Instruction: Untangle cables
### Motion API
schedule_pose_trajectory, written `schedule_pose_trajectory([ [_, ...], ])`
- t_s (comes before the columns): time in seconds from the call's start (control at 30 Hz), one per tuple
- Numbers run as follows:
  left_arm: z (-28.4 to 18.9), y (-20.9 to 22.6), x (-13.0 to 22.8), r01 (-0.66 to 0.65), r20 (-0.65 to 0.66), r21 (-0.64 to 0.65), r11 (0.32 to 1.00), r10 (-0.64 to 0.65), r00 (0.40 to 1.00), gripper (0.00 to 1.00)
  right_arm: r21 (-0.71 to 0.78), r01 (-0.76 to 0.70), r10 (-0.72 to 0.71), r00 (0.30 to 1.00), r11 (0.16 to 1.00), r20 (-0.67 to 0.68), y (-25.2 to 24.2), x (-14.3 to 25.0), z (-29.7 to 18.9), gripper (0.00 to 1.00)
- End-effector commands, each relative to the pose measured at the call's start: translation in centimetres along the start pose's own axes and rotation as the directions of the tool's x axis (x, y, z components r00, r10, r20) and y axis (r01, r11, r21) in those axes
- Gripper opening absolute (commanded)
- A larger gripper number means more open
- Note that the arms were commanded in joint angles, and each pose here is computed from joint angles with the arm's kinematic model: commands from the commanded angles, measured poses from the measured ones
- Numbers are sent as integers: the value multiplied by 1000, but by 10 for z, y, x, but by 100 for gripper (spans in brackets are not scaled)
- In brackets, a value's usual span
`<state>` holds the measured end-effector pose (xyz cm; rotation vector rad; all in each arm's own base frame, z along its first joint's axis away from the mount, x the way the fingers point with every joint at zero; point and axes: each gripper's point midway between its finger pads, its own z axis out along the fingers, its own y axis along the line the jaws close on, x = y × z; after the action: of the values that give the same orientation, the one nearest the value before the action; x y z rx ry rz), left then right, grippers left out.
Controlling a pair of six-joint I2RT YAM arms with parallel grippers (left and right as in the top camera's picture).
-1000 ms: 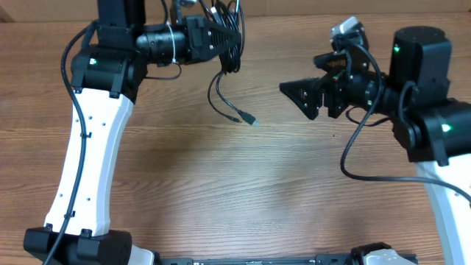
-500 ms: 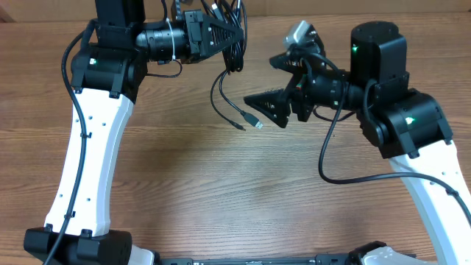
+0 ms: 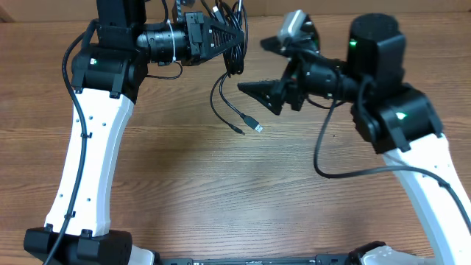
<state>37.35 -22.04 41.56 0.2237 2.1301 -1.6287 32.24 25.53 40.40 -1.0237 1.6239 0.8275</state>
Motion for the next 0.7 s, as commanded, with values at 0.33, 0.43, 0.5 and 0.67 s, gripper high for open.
schedule_pose_trajectory([
  [0.33, 1, -21, 3, -54, -9, 32, 998, 54, 998, 4, 1, 10, -10, 998, 1000, -56, 6, 12, 38, 4],
  [0.43, -1, -18, 4, -58, -8, 22, 998, 58, 998, 4, 28, 6, -5, 999, 1000, -50, -2, 10, 29, 4],
  [0.5, -3, -10, 5, -63, -3, -16, 998, 63, 998, 4, 57, 2, 0, 999, 998, -45, -9, 8, 18, 4],
  [0.67, -29, 31, 12, -51, 56, -294, 954, 70, 996, 4, 209, -17, 25, 999, 978, -36, -41, 4, -24, 4],
])
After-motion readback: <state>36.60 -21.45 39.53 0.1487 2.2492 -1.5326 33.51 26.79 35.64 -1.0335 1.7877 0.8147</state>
